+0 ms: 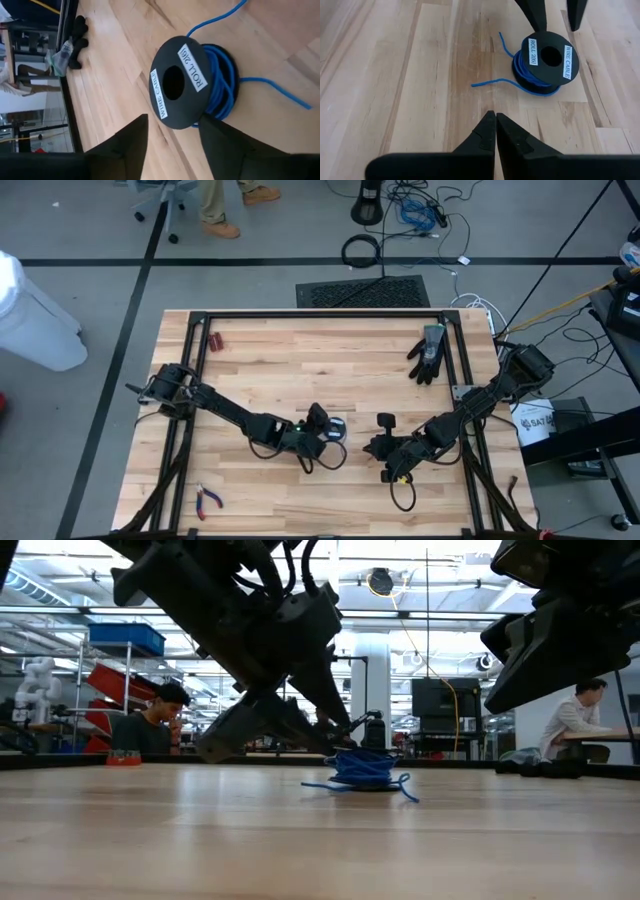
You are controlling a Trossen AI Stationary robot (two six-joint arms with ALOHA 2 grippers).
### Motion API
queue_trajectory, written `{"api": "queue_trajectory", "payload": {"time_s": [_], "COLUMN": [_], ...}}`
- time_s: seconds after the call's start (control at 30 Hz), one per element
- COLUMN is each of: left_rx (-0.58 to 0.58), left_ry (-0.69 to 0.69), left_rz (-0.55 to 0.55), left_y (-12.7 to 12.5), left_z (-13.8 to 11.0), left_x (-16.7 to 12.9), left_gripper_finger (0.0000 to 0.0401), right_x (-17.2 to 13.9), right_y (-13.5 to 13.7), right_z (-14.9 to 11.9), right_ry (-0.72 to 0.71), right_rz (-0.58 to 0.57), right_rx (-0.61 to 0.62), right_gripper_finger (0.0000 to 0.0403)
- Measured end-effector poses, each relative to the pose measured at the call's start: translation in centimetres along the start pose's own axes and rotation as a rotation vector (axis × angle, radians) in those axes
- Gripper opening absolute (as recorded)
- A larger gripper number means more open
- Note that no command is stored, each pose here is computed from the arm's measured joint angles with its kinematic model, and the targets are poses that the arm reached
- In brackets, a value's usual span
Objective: Coil cords
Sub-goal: Uncoil the blue wire from the spool
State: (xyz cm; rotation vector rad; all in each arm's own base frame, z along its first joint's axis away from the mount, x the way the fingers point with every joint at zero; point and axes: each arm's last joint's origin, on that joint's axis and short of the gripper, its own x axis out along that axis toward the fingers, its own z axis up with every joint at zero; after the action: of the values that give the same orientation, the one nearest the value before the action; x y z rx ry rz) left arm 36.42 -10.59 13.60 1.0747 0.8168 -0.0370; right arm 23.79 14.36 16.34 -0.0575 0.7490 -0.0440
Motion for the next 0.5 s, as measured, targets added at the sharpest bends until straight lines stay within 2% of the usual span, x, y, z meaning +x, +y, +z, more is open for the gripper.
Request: {"api": "queue_trajectory", "payload": {"time_s": [0.1, 0.23, 0.5], "left_rx": [0.009, 0.087, 0.074], "left_ry": [-0.020, -0.004, -0.036], "left_rz": [-0.032, -0.052, 0.024], "left_y": [-0.4, -1.5, -2.2], "left_z": [0.0, -0.1, 0.9], "left_x": [0.3, 1.2, 1.4], "left_gripper_finger": [0.0156, 0.0143, 0.0141], "right_x": [0.0, 0.0, 0.0], "right_y": [0.0, 0.0, 0.0], "right_z": [0.0, 0.0, 0.0], "right_ry": [0.000, 0.000, 0.001], "right_rz": [0.000, 0.000, 0.000], "right_rx": [0.000, 0.002, 0.002], "right_gripper_finger": [0.0000, 0.0000, 0.0000]}}
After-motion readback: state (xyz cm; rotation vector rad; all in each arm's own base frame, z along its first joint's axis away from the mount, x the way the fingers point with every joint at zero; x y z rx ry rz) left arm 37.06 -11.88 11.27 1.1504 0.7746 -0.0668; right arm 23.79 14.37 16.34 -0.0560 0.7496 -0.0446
